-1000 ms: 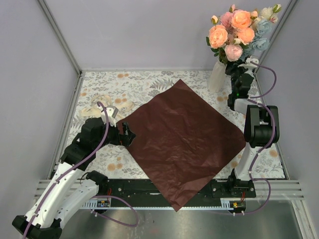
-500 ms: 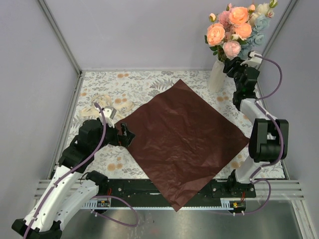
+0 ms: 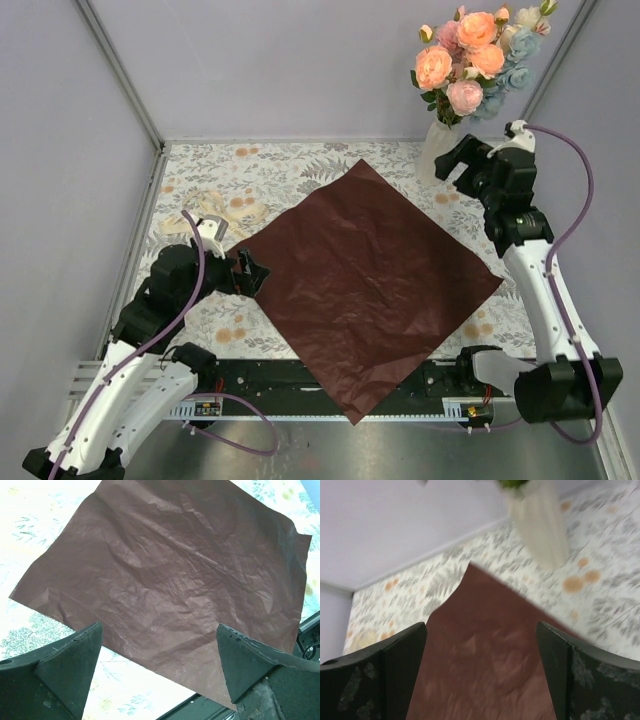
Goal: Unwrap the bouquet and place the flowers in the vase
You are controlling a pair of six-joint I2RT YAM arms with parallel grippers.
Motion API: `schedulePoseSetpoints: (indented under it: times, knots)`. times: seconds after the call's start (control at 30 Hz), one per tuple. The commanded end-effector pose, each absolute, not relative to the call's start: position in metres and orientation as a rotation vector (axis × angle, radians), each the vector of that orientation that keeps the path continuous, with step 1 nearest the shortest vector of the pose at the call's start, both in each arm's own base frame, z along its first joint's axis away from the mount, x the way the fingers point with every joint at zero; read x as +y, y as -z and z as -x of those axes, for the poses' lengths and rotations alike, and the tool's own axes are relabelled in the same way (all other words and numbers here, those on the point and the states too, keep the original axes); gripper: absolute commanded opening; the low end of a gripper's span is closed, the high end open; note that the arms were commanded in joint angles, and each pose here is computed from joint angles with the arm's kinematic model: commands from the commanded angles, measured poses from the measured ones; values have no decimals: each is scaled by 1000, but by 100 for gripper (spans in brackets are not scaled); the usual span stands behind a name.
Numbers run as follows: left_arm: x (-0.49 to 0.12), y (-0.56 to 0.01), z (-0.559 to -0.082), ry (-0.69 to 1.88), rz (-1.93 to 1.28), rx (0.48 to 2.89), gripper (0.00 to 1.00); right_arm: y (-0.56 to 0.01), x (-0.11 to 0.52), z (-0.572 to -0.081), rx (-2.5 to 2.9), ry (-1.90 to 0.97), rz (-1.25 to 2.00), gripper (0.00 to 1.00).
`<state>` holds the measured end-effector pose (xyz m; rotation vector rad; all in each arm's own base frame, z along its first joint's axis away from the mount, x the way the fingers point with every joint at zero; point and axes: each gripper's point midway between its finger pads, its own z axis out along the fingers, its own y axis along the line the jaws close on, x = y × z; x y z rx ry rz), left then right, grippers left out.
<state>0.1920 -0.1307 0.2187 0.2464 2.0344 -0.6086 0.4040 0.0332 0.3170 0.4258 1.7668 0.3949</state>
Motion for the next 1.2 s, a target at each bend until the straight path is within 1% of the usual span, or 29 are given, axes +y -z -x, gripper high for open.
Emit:
schedulePoseSetpoints:
  times: [0.0,0.1,0.17,0.27,0.4,0.53,0.7,0.87,1.17]
  knots:
    - [-141,-252,-193,694,-237,1924,99,-300,67,-340,1941,-500,-470,99]
    - [-146,-270,-188,755,-228,1888,99,-293,101,-309,2026,-694,-376,99]
    - [-146,-282,-186,767,-225,1864,99,-287,118,-287,2064,-760,-322,99]
    - [-143,-289,-186,753,-212,1859,99,-275,120,-261,2070,-782,-343,99]
    - [-139,-288,-188,723,-201,1872,99,-282,123,-230,1992,-854,-270,99]
    - [-136,-292,-189,717,-180,1863,99,-304,129,-207,1884,-941,-213,100]
    - [-139,-299,-188,740,-183,1850,99,-320,130,-203,1847,-956,-178,99]
    - [-137,-307,-192,722,-176,1833,99,-322,130,-206,1853,-939,-152,99]
    - [-127,-305,-193,663,-161,1820,99,-328,129,-208,1841,-912,-112,99]
